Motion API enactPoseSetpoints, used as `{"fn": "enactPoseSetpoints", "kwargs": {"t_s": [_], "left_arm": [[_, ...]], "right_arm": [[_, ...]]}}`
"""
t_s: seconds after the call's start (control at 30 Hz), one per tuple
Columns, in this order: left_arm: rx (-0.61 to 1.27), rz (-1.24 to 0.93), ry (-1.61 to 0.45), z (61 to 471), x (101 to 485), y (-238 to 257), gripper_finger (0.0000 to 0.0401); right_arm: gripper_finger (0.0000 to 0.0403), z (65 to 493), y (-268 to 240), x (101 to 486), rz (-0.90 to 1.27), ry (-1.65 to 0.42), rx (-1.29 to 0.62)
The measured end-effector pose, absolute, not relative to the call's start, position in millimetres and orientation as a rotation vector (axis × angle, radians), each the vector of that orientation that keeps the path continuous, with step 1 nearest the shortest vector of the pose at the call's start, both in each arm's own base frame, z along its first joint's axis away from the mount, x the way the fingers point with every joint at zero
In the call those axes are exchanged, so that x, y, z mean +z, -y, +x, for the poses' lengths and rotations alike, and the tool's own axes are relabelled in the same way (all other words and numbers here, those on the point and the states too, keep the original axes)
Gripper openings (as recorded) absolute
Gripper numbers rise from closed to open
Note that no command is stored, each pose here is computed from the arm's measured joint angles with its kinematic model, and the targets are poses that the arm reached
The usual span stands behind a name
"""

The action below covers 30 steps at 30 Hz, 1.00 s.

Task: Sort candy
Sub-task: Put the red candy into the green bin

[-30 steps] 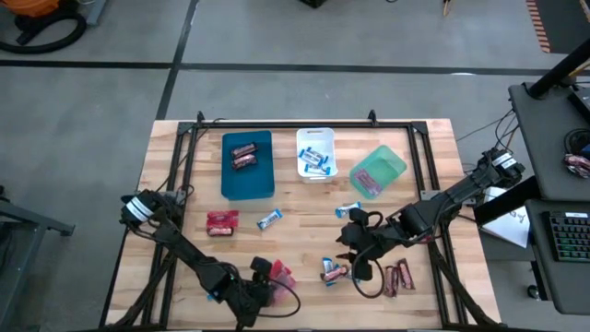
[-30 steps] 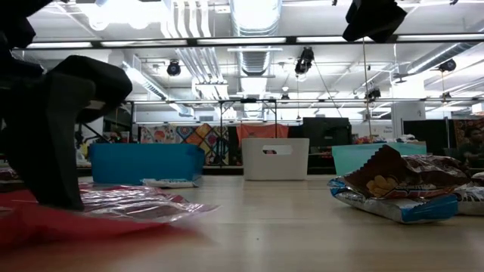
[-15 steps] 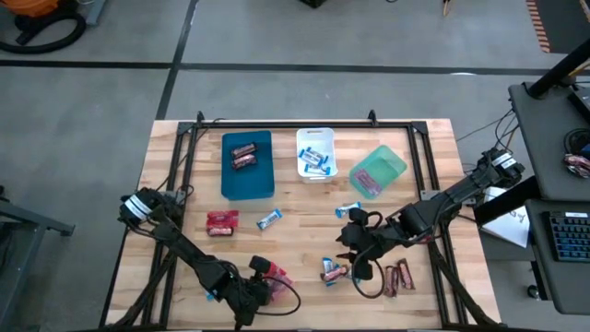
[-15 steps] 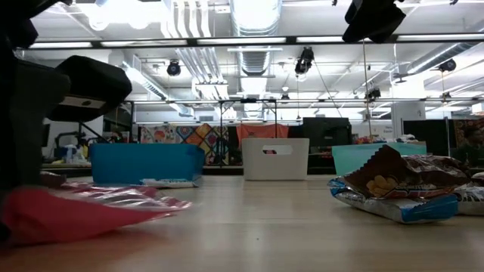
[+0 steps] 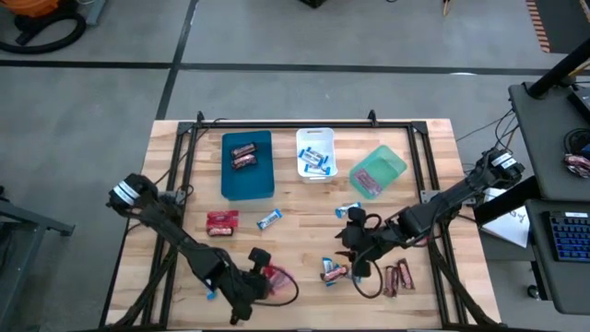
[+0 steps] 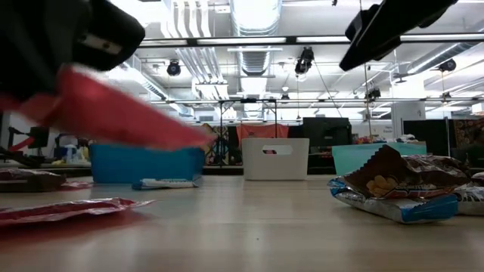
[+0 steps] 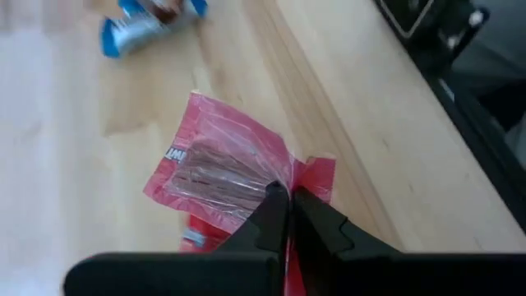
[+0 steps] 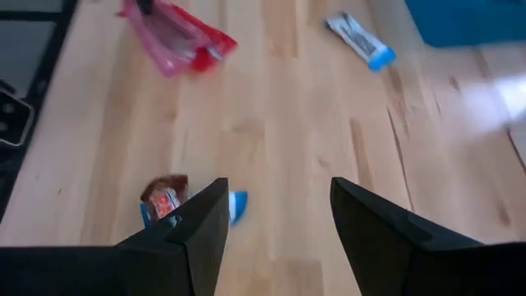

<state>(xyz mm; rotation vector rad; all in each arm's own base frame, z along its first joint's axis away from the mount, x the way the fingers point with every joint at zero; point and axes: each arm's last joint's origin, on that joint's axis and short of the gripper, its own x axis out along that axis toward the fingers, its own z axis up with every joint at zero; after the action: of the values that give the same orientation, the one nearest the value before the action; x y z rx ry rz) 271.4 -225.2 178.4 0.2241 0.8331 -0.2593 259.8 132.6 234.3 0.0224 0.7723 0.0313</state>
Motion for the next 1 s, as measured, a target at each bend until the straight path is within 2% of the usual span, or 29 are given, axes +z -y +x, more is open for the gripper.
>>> {"fn": "enactPoseSetpoints", "kwargs": {"t_s": [0.3, 0.5, 0.7, 1.0], "left_arm": [[-0.178, 0.175, -0.706, 289, 224, 179, 0.0000], [-0.119, 0.100, -0.628, 306, 243, 142, 0.0000], [-0.171, 0.044, -0.566, 324, 251, 111, 0.0000], [-0.139, -0.011, -0.536, 338, 255, 60, 0.0000]], "right_arm": [[0.0203, 269, -139, 234, -0.207, -0.475, 0.179], [0.0203, 275, -135, 243, -0.357, -0.362, 0.108], [0.0203, 282, -120, 245, -0.445, -0.355, 0.022], [0.0203, 289, -96, 239, -0.475, -0.427, 0.011]]}}
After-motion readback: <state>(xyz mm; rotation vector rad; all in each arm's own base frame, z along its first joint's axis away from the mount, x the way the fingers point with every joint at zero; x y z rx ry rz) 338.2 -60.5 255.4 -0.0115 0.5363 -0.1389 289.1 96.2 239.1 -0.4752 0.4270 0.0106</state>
